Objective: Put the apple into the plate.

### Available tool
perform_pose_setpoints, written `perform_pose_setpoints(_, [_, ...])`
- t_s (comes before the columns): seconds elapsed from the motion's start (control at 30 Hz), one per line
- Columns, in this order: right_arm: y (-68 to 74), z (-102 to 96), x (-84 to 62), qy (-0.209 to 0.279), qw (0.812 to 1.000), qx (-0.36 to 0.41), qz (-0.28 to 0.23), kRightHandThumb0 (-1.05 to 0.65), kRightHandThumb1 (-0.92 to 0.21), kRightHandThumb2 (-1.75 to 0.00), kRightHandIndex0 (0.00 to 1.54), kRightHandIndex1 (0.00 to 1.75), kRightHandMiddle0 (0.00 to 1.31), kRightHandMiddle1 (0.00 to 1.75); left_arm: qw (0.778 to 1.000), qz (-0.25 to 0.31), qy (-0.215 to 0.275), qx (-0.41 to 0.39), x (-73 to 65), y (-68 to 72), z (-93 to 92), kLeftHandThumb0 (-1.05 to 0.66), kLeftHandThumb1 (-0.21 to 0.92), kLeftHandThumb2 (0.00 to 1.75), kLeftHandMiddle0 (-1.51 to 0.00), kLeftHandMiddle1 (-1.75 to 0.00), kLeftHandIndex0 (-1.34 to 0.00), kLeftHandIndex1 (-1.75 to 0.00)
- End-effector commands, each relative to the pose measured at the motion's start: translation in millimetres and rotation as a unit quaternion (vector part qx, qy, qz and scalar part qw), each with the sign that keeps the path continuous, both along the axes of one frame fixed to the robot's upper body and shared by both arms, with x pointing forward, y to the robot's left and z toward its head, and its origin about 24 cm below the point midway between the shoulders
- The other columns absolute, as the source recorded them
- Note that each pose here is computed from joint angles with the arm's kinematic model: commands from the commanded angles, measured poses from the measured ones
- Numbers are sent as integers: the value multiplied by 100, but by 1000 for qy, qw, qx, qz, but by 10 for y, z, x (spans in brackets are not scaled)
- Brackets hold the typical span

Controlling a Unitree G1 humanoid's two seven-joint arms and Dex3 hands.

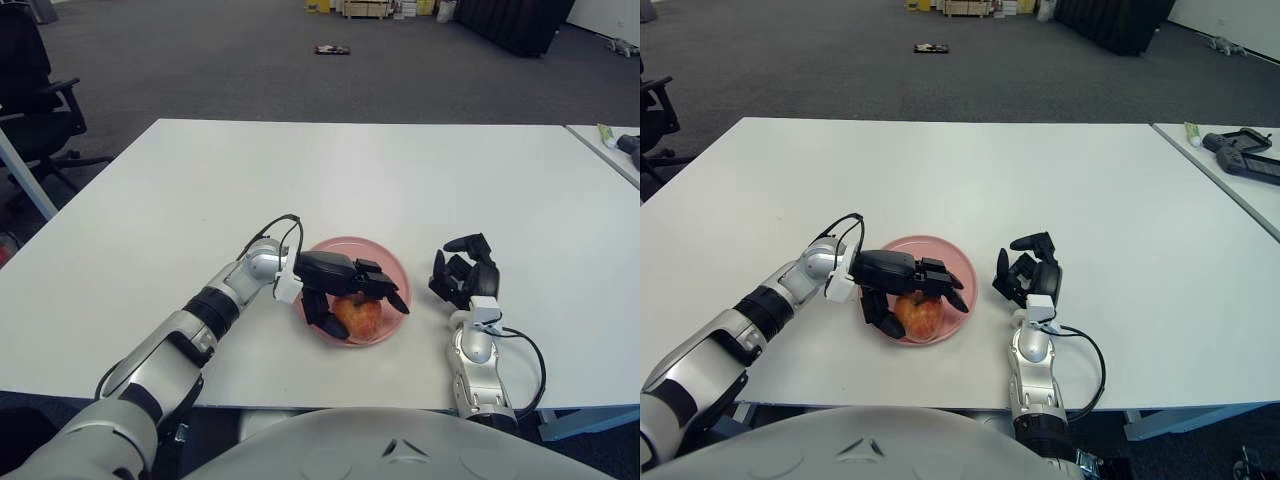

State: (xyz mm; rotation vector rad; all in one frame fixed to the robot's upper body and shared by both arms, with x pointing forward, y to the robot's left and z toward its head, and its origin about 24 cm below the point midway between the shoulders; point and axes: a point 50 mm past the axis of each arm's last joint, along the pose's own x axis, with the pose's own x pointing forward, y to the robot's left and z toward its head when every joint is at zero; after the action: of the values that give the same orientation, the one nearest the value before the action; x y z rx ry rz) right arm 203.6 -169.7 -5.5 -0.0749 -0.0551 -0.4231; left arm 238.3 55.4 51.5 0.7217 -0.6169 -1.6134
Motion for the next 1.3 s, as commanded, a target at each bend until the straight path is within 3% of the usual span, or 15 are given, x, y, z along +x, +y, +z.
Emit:
perform_pose_setpoints(0.0, [3,33,32,-11,1000,2,-1,-41,-54,-104,99,175,44,175,1000,5,-16,-2,56,35,55,-105,92,94,0,-2,0,-11])
perform_pose_setpoints(0.27, [1,30,34,-7,1000,2,-2,-41,-55,-103,98,175,44,175,999,16,-31,-19,69,60,103,-105,92,95,0,0,0,-5])
perform_pose_setpoints(0.77, [17,47,34,-9,1000,-2,-2,-42,-51,-108,99,175,46,175,994,90,-32,-59,202,178,188,-105,92,92,0,0,0,-2])
perform_pose_setpoints(1.0, [22,49,25,-11,1000,4,5,-44,-46,-114,104,175,50,175,981,158,-45,-99,393,337,338,-105,92,88,0,0,0,-5])
perform_pose_setpoints(1.13, [26,49,23,-11,1000,5,4,-43,-47,-113,104,175,50,175,977,176,-47,-113,429,362,344,-105,92,91,0,0,0,-5])
perform_pose_setpoints(1.27, [30,49,26,-10,1000,8,2,-43,-49,-110,102,175,48,175,963,229,-36,-140,503,593,304,-105,92,98,0,0,0,-2])
